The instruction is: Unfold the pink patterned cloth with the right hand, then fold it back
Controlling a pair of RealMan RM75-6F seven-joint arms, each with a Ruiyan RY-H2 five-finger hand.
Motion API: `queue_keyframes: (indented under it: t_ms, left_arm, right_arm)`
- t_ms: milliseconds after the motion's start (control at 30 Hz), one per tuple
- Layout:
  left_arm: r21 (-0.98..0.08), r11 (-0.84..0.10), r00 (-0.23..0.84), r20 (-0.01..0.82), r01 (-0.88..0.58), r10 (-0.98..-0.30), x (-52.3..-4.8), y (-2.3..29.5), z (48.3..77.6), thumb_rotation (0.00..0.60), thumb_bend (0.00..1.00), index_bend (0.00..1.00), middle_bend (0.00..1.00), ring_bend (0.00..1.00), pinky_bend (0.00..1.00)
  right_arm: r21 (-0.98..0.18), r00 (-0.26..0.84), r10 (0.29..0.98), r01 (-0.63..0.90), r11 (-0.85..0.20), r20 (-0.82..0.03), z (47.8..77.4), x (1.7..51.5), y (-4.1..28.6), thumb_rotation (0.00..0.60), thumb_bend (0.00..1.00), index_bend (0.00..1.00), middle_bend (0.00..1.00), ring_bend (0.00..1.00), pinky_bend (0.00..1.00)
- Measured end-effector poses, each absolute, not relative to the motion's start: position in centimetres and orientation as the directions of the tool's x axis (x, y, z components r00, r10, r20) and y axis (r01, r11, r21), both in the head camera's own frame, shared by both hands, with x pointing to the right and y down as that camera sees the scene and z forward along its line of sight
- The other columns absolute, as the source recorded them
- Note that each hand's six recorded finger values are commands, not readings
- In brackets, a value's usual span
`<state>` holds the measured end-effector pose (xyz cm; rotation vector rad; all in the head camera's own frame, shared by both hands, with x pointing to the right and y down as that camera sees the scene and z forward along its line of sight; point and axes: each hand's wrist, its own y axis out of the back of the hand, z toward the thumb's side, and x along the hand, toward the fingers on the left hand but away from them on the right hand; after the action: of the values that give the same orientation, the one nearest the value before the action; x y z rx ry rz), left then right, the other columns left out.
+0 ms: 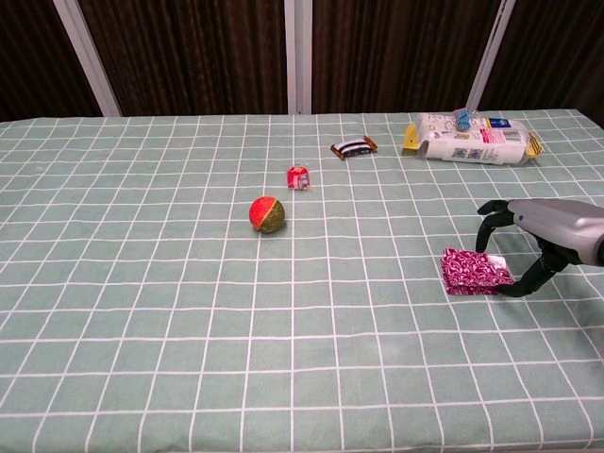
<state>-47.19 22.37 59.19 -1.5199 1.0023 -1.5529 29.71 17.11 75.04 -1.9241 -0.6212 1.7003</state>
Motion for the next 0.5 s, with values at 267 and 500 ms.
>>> queue_keyframes:
  t_ms: [267, 500]
  left_arm:
    - [-0.904, -0.426, -0.036, 0.427, -0.023, -0.904, -47.37, 22.4, 59.22, 0.6, 0.0, 0.18, 0.15, 0.12, 0.07]
    - [-0.904, -0.427, -0.037, 0.428, -0.023, -0.903, -47.38, 22.44, 59.26, 0.6, 0.0, 0.18, 0.15, 0.12, 0.07]
  right_arm:
    - [-0.631, 0.12, 0.627, 0.004, -0.775, -0.769, 75.21, 29.59, 17.11, 0.532, 0.15, 0.35, 0.05, 0.0, 0.0]
    - [-0.626, 0.127, 0.619, -0.018, -0.78, -0.775, 75.33, 29.6, 17.23, 0.526, 0.15, 0.33, 0.04, 0.0, 0.0]
